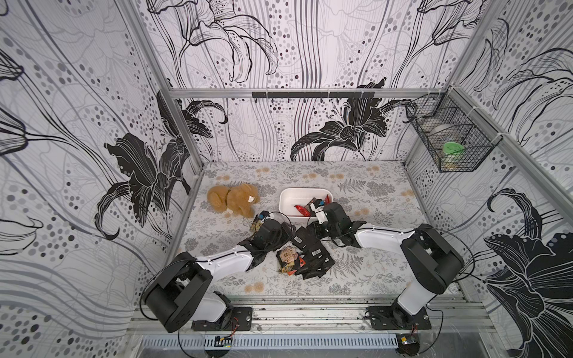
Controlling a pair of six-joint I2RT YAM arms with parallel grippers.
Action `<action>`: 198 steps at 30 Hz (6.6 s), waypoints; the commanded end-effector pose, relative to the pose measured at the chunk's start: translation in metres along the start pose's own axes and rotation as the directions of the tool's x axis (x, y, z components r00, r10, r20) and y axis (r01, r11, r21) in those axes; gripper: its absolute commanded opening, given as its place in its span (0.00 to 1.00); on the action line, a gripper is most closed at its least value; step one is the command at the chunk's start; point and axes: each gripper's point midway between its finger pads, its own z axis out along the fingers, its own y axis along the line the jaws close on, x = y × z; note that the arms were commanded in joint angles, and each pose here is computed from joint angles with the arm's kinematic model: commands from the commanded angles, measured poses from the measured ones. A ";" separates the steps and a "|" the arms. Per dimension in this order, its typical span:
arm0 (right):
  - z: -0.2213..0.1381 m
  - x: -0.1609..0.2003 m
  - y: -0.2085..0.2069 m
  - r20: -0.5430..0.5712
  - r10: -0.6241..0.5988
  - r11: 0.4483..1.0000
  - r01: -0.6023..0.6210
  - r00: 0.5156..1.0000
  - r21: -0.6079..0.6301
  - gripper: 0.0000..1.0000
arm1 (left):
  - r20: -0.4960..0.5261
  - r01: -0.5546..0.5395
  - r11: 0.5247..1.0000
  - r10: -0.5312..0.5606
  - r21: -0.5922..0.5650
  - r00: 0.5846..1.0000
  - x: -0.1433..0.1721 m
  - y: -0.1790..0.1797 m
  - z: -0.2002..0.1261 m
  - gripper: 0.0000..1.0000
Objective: Put the tea bags into the storage box
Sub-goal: Pick up the tea bag from the center of the board, then place the tea bag in the storage box, then pick up the tea bag from the center of the board.
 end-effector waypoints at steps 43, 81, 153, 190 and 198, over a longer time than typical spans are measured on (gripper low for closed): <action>0.026 0.034 -0.014 -0.191 -0.013 0.994 0.034 0.982 0.107 0.13 | -0.039 0.105 0.994 -0.104 0.043 0.994 0.013 0.008 0.038 0.42; -0.106 -0.027 -0.054 0.391 -0.017 0.930 -0.129 0.920 0.344 0.38 | 0.007 -0.146 0.987 0.147 -0.070 0.989 -0.002 -0.007 -0.005 0.00; -0.105 -0.024 -0.025 0.432 0.050 0.992 -0.095 0.900 0.084 0.57 | 0.082 -0.190 0.770 0.299 -0.609 0.951 -0.135 0.083 -0.016 0.81; -0.083 -0.023 -0.013 0.352 0.027 0.998 -0.045 0.936 0.044 0.58 | -0.117 -0.267 0.734 0.250 -0.625 0.961 -0.062 0.131 0.006 0.78; -0.074 -0.019 -0.003 0.319 0.007 0.999 -0.016 0.948 0.028 0.58 | -0.133 -0.270 0.809 0.235 -0.522 0.963 -0.009 0.113 -0.007 0.78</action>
